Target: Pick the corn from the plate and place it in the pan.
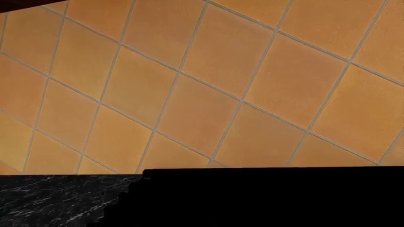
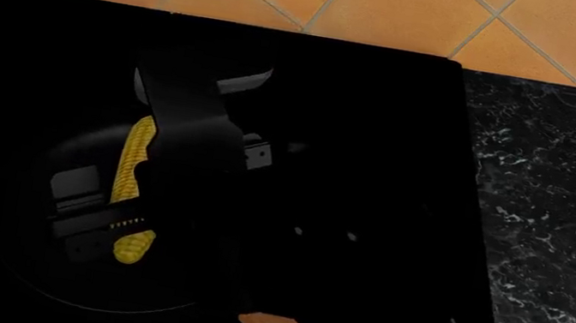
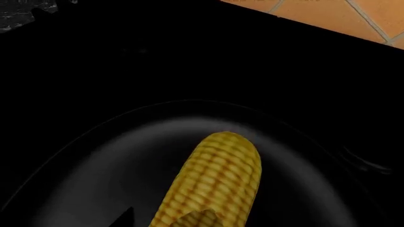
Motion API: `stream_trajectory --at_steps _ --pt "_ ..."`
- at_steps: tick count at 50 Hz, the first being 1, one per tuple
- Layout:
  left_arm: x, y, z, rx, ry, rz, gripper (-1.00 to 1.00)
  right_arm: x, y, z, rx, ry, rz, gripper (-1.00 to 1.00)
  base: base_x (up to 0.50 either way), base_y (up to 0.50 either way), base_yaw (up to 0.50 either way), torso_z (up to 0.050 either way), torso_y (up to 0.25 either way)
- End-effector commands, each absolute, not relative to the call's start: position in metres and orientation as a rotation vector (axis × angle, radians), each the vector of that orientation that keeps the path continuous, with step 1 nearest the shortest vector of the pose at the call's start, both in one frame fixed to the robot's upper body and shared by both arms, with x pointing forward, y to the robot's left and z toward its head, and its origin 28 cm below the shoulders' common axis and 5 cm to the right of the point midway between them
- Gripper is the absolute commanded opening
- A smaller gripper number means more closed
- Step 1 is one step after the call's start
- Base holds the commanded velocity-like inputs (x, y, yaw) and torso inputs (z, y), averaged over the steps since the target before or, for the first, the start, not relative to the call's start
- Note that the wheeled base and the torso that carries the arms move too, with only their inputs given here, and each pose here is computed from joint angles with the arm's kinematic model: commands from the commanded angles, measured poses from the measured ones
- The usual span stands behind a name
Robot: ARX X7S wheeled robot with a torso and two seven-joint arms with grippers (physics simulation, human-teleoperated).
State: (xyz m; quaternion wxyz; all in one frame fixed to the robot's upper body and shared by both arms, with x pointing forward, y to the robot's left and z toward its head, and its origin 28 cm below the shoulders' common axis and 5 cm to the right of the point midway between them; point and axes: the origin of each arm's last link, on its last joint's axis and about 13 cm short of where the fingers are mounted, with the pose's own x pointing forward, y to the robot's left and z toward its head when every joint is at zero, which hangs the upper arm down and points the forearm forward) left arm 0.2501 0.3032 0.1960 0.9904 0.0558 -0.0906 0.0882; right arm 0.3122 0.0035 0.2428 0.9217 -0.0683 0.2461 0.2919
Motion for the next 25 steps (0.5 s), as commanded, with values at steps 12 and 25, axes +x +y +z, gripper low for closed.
stream_trajectory --at_steps 12,25 --pt "0.2503 0.3048 0.1933 0.111 -0.179 0.178 1.0 0.315 0.0032 0.2257 -0.173 0.545 0.586 -1.0 0.0 0.0 0.0 0.0 0.0" --pt "0.2515 0.3057 0.1928 0.115 -0.179 0.178 1.0 0.3143 0.0032 0.2315 -0.171 0.54 0.596 1.0 0.0 0.0 0.0 0.0 0.0"
